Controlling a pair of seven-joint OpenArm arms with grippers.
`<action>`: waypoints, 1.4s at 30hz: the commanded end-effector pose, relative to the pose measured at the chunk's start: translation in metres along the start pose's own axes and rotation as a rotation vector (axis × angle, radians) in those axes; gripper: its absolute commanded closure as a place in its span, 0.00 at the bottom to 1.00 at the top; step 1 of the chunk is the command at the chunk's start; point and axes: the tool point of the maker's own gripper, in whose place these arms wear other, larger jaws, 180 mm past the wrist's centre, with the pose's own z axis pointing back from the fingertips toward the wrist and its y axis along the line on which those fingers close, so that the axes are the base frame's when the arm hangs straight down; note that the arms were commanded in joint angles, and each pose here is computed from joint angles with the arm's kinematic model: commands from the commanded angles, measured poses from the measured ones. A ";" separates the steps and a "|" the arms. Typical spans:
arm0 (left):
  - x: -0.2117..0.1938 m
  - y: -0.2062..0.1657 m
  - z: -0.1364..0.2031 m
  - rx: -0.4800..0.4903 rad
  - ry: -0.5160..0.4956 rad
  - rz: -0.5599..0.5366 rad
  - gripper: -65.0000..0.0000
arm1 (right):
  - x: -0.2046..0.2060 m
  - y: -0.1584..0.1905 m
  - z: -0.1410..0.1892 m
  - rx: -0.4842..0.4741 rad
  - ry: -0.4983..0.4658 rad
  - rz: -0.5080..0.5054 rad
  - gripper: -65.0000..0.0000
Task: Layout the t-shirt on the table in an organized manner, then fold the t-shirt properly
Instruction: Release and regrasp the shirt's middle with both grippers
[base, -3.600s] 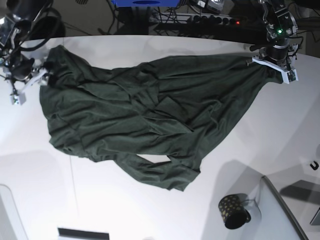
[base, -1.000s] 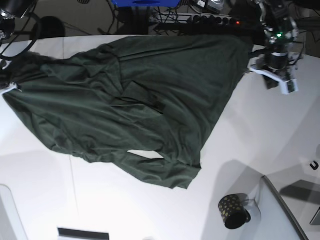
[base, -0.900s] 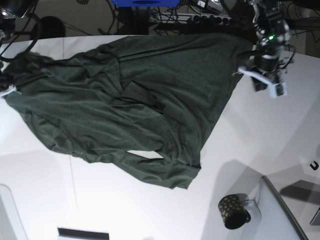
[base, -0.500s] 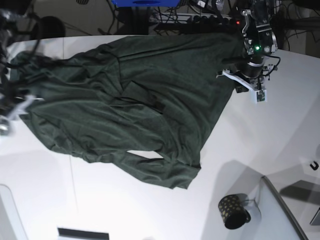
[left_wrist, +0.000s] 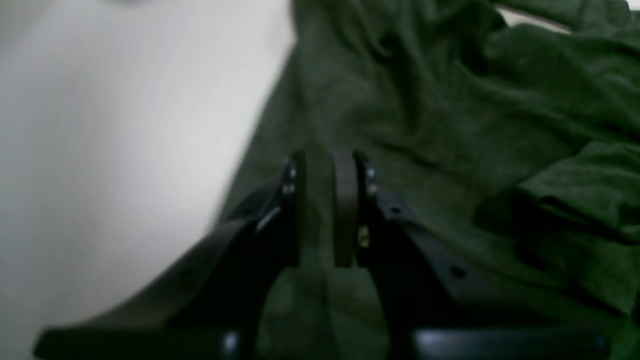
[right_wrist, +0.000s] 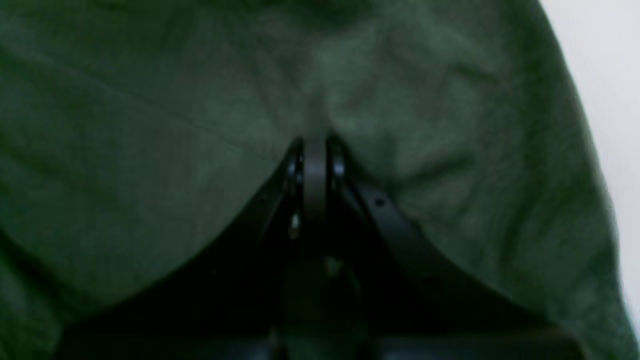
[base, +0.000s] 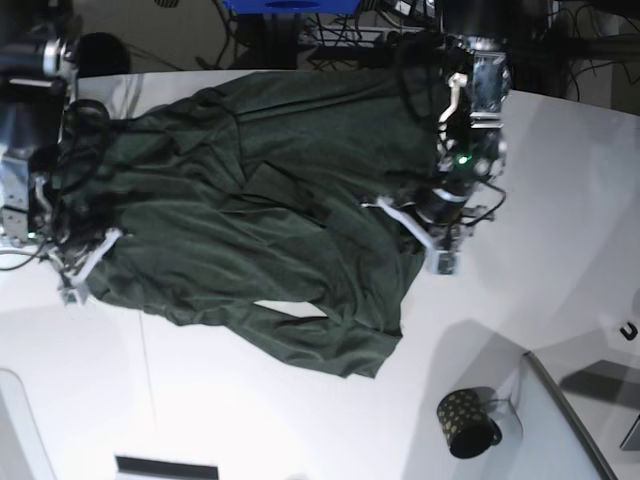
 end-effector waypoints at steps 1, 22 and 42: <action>0.008 -0.001 -0.001 -0.006 -0.024 -0.005 0.86 | 0.010 -0.017 0.002 -0.032 -0.022 -0.007 0.99; 0.011 0.004 -0.007 0.068 -0.002 -0.201 0.86 | 0.129 -0.021 -0.003 -0.001 -0.388 -0.126 0.94; 0.017 -0.063 -0.089 -0.082 0.153 -0.273 1.00 | -0.021 -0.051 0.108 -0.228 -0.057 0.121 1.00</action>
